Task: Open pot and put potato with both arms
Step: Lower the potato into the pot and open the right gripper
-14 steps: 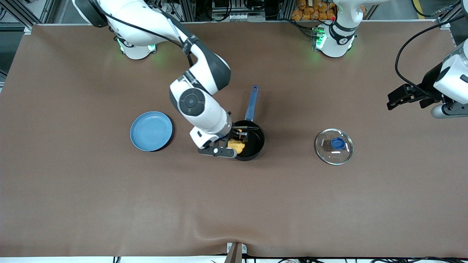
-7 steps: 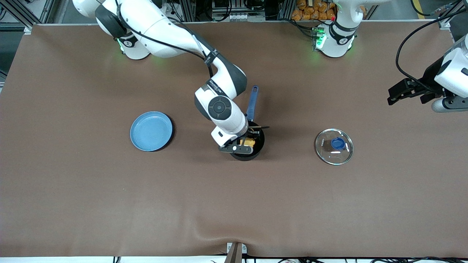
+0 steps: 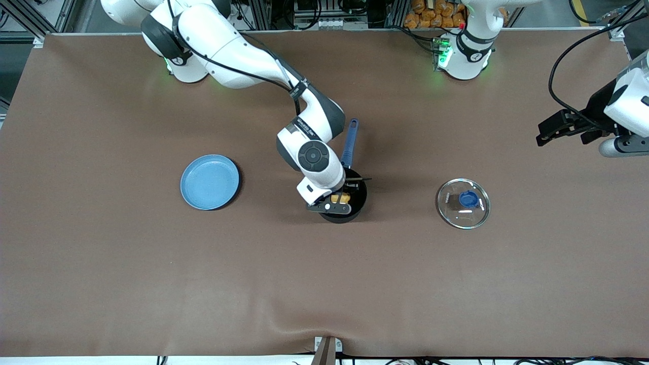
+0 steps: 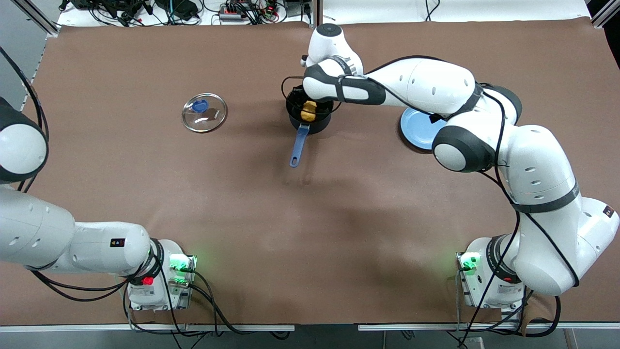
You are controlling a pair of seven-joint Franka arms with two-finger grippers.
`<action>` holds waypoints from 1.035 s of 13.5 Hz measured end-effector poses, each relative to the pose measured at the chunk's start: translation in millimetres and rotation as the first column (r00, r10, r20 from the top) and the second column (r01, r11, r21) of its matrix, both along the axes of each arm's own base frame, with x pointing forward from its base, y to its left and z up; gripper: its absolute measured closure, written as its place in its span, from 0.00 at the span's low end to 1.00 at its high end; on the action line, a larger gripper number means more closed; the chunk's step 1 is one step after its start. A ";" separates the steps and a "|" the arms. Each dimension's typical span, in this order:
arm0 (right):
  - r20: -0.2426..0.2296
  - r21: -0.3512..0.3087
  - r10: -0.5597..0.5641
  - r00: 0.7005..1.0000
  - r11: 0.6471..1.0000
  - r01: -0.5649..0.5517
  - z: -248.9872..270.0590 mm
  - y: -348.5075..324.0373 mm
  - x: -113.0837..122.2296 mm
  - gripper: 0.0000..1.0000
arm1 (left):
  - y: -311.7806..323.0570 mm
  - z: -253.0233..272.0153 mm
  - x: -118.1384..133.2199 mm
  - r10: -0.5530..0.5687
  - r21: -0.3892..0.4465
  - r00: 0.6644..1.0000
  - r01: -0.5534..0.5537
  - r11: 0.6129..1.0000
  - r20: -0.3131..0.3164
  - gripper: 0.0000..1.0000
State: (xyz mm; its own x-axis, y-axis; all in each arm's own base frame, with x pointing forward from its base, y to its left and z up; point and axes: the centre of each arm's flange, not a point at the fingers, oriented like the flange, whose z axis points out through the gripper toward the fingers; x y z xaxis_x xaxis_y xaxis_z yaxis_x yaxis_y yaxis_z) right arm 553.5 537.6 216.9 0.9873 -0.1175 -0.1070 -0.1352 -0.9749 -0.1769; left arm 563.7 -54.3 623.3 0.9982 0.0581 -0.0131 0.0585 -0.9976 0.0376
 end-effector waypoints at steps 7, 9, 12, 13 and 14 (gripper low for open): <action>0.051 -0.003 0.010 0.999 1.000 -0.009 -10.8 0.4 3.7 0.25 | 0.0 9.0 -0.6 0.000 -0.001 1.000 0.000 1.000 0.019 0.00; 0.071 -0.022 0.029 0.997 0.999 -0.027 -10.7 1.2 3.0 0.05 | 0.1 9.8 -0.6 0.000 -0.002 1.000 0.000 1.000 0.020 0.00; 0.084 -0.020 0.027 0.996 0.999 -0.026 -1.7 1.3 7.9 0.00 | 1.2 10.7 -0.7 0.002 -0.002 1.000 -0.002 1.000 0.022 0.00; 0.079 -0.025 0.026 0.997 0.999 -0.024 6.3 0.4 10.6 0.00 | 1.8 10.8 -0.7 0.003 -0.002 1.000 -0.003 1.000 0.022 0.00; 0.074 -0.026 0.021 0.997 0.999 -0.019 17.9 -0.8 14.1 0.00 | 1.7 11.0 -0.7 0.003 -0.002 1.000 -0.003 1.000 0.023 0.00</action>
